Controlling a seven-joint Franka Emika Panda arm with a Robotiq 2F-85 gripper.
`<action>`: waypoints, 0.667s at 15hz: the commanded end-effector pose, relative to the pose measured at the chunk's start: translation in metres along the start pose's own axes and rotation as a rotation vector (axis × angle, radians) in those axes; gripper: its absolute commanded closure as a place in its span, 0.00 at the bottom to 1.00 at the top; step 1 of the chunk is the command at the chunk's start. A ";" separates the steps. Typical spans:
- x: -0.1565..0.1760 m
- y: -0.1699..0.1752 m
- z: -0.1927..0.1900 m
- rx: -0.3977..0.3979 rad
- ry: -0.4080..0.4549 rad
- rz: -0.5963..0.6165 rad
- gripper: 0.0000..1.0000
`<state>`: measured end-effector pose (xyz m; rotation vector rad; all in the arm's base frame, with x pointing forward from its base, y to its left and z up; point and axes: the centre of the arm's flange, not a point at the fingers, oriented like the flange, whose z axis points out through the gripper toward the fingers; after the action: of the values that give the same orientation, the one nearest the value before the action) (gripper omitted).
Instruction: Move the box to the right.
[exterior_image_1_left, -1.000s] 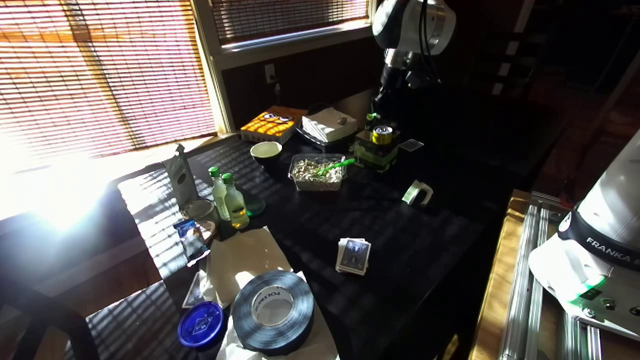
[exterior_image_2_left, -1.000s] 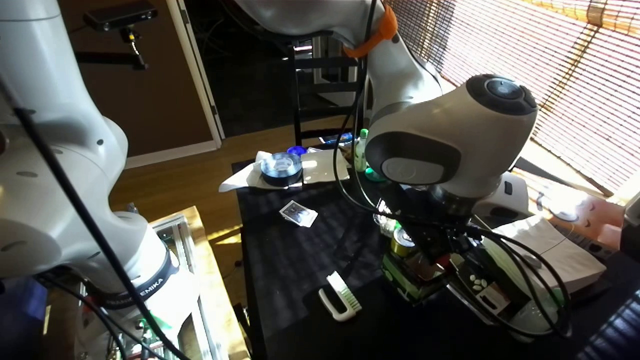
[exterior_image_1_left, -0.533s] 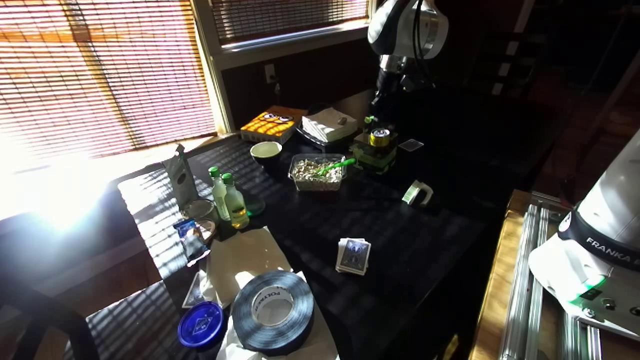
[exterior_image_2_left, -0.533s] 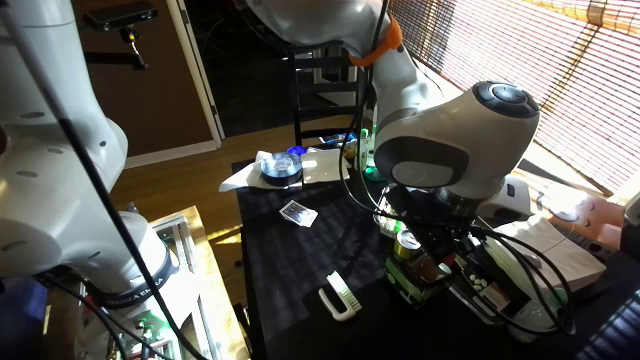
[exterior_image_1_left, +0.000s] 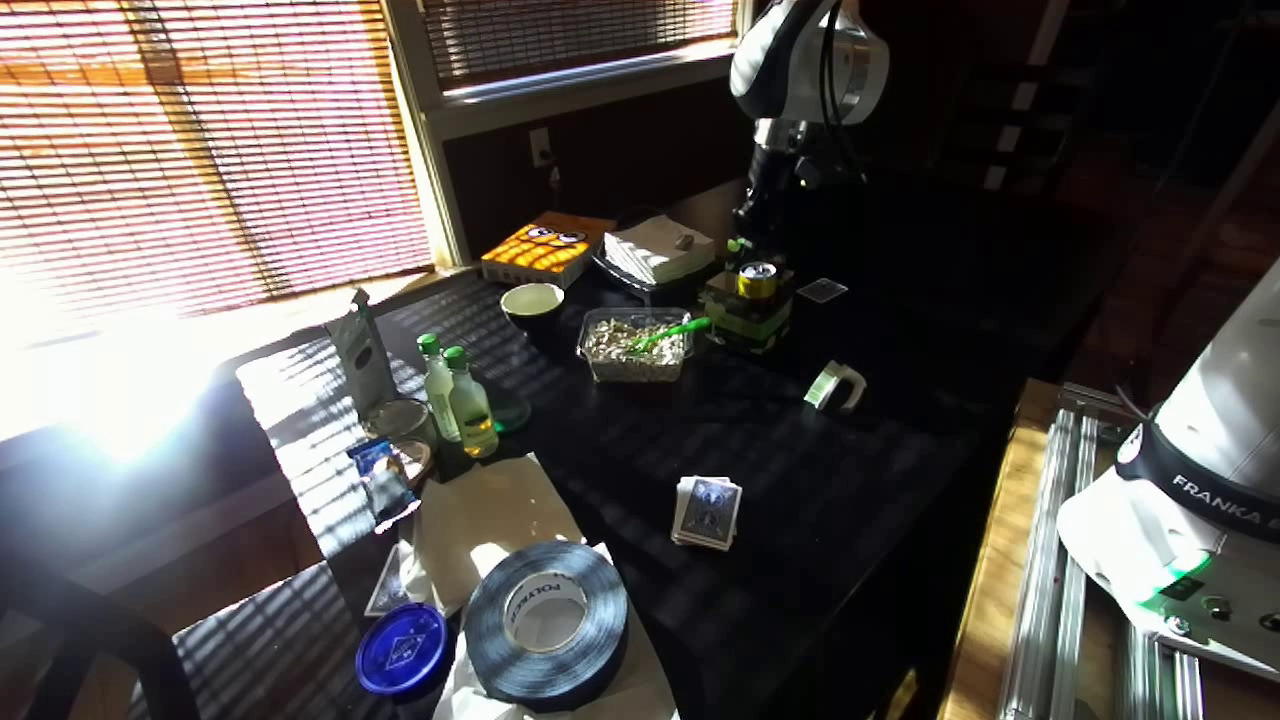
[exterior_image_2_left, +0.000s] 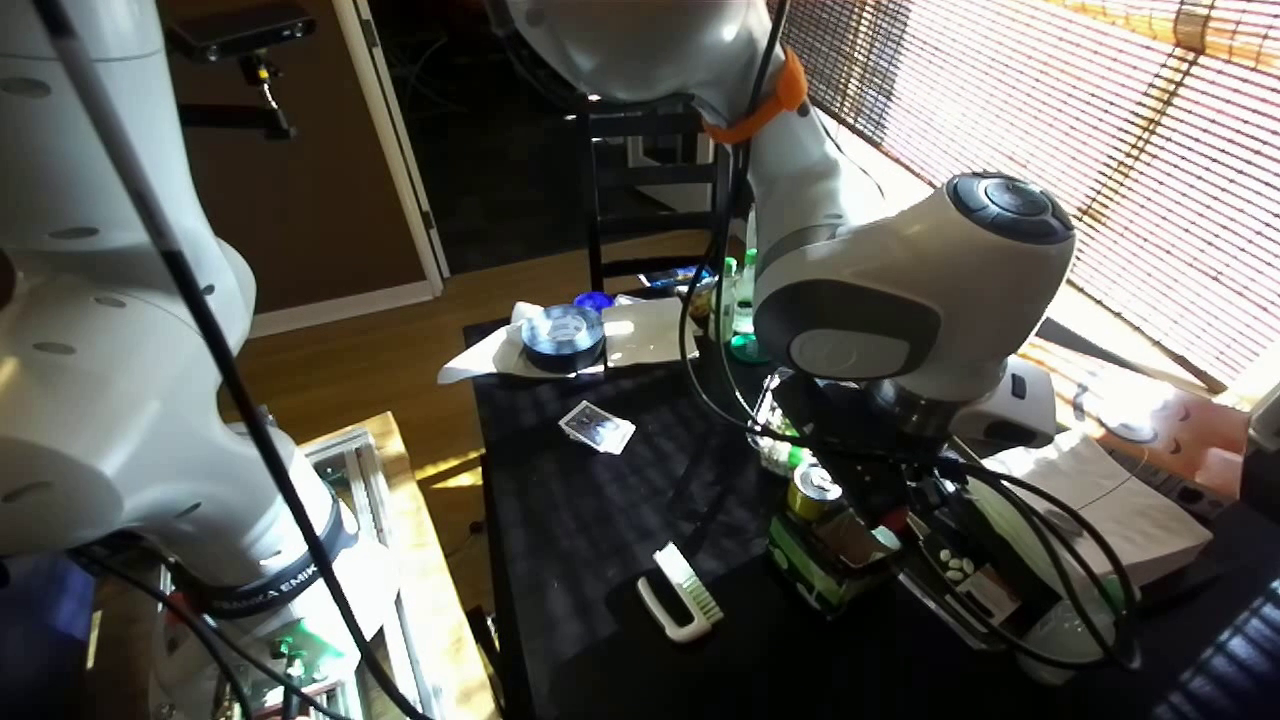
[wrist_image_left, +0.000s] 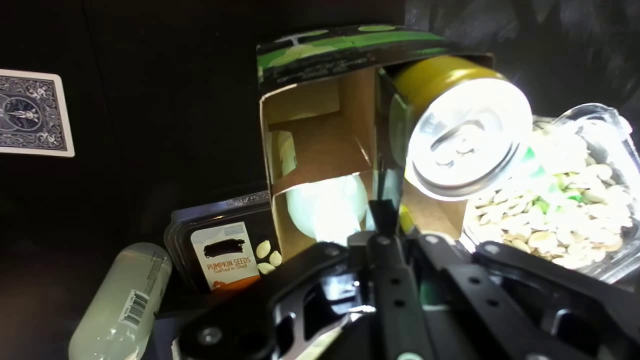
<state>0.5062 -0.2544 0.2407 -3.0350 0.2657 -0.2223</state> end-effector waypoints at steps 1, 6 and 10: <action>0.010 -0.002 -0.009 -0.003 -0.011 0.004 0.67; 0.018 -0.018 -0.043 -0.023 0.066 0.001 0.32; 0.038 -0.074 -0.095 -0.052 0.229 -0.148 0.04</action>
<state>0.5336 -0.2358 0.3011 -3.0661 0.2077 -0.4175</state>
